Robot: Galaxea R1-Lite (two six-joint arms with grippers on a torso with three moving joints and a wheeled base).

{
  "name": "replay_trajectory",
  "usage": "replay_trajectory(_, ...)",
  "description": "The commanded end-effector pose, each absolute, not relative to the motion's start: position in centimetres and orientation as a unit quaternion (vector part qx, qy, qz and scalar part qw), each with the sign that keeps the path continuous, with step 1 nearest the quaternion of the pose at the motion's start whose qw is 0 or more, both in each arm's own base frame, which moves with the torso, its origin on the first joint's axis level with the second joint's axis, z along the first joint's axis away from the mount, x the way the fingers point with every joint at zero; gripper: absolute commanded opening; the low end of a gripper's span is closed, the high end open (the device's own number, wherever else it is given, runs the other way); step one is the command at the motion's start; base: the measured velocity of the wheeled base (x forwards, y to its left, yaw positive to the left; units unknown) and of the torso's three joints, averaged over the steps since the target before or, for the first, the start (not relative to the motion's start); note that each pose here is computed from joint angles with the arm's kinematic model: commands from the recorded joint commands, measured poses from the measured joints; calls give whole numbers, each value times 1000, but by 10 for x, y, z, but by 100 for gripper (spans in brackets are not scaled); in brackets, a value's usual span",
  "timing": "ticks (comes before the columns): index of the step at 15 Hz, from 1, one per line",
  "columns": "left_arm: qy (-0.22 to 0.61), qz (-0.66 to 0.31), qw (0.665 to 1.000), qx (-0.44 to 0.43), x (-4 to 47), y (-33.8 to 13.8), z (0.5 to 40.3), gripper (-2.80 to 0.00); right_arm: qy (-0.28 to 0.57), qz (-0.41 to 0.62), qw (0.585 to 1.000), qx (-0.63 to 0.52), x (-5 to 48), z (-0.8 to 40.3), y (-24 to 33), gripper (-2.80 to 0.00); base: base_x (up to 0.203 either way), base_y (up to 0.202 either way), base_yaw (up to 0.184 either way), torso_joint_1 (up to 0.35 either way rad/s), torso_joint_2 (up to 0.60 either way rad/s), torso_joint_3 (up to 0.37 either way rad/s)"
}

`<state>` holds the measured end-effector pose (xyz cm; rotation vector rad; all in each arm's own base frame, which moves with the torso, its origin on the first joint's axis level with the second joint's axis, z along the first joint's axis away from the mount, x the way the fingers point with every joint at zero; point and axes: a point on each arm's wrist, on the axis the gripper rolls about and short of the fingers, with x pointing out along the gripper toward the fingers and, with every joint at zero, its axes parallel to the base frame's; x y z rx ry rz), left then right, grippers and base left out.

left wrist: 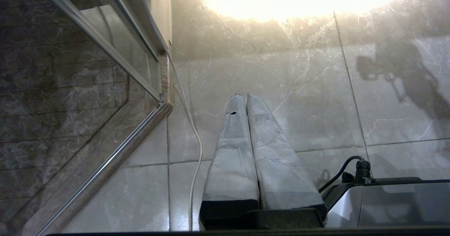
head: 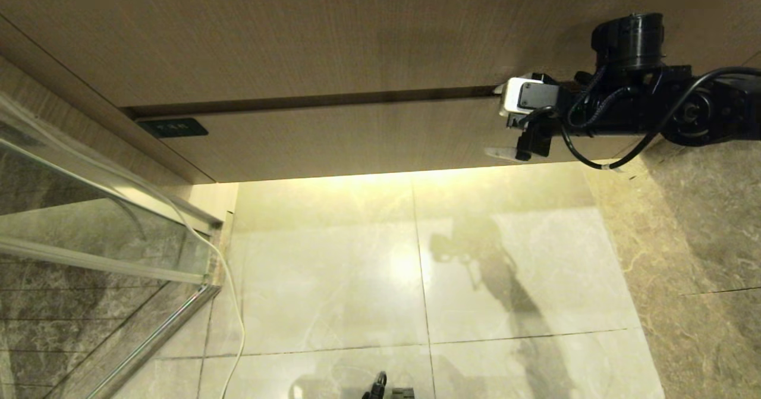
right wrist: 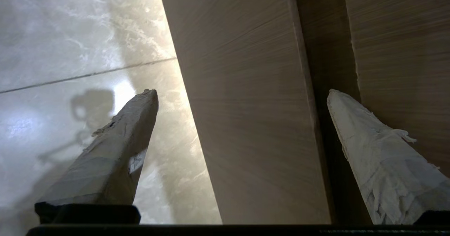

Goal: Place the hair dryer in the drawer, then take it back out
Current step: Pull open the drawer

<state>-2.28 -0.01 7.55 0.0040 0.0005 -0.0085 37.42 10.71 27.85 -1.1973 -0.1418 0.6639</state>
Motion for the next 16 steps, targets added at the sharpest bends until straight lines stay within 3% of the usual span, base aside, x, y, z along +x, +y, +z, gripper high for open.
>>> replay_trajectory(1,0,-5,1000,2,-23,0,75,-280,-75,302,772,-555,381,275,109,0,0,0,0,0,0,0)
replay_trajectory(16,0,-4,1000,2,-23,0,75,-280,-60,299,776,-553,399,255,107,0,0,0,0,0,0,0)
